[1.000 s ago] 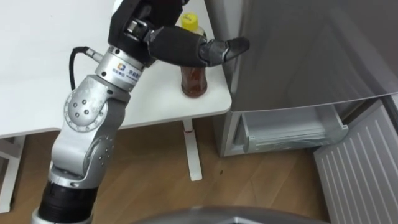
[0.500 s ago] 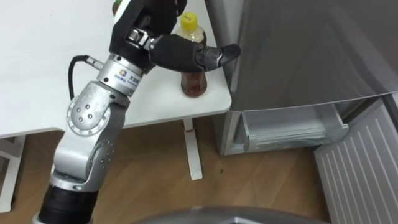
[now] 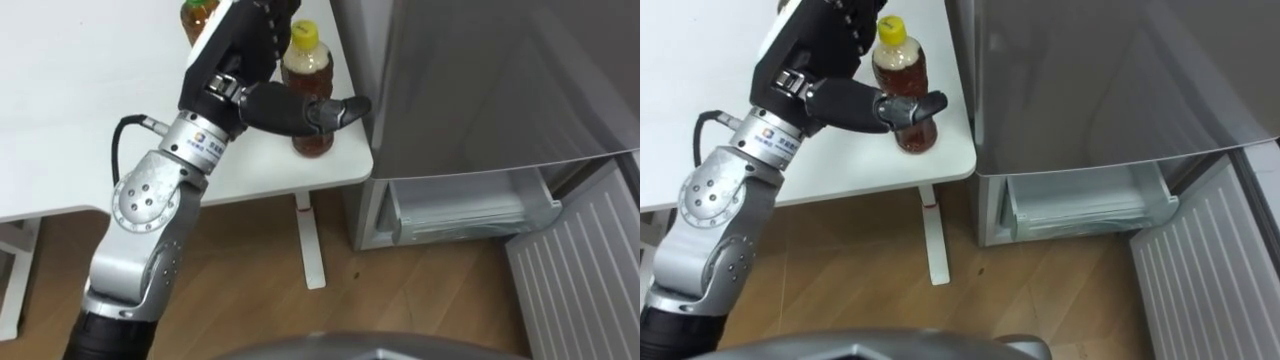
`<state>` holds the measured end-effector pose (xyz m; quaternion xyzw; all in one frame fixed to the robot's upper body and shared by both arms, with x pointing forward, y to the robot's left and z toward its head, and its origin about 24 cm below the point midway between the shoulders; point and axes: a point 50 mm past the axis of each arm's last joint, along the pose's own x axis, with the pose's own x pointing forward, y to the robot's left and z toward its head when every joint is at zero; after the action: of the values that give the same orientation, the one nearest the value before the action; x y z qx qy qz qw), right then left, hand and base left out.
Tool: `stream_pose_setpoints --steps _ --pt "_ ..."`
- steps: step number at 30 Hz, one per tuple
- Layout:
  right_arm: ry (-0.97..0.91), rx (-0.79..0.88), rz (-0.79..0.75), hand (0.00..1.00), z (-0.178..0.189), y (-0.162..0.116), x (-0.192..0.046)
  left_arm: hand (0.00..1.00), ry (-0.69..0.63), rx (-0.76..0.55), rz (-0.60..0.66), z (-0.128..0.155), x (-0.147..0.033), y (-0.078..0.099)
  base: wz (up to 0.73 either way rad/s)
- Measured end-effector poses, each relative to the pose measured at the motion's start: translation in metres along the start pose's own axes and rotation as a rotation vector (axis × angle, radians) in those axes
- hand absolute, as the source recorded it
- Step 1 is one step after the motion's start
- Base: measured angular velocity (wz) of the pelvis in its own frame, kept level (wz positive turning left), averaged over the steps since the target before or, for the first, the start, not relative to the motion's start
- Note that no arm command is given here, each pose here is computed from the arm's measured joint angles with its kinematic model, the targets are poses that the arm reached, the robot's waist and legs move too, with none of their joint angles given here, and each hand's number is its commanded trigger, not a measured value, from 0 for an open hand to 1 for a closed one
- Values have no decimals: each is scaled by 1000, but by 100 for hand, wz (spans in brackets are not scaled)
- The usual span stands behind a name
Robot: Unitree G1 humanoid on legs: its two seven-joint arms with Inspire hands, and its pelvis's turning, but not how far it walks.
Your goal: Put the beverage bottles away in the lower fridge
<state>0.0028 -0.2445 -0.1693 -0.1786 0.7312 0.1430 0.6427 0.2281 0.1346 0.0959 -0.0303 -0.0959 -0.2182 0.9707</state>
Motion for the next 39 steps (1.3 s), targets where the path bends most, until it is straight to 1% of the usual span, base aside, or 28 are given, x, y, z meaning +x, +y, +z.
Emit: stream_pose_setpoints --steps 5,30,35,39 --pt "8 2 3 0 -2 1 0 0 47 -12 20 -10 -3 2 0" --pt "9 12 -1 0 0 0 0 0 78 -22 27 -17 -5 6 0" --pt "-10 4 -18 0 4 -1 0 0 141 -32 52 -30 -8 11 -6" --pt "-12 5 -20 0 4 -2 -1 0 164 -36 55 -34 -8 11 -4"
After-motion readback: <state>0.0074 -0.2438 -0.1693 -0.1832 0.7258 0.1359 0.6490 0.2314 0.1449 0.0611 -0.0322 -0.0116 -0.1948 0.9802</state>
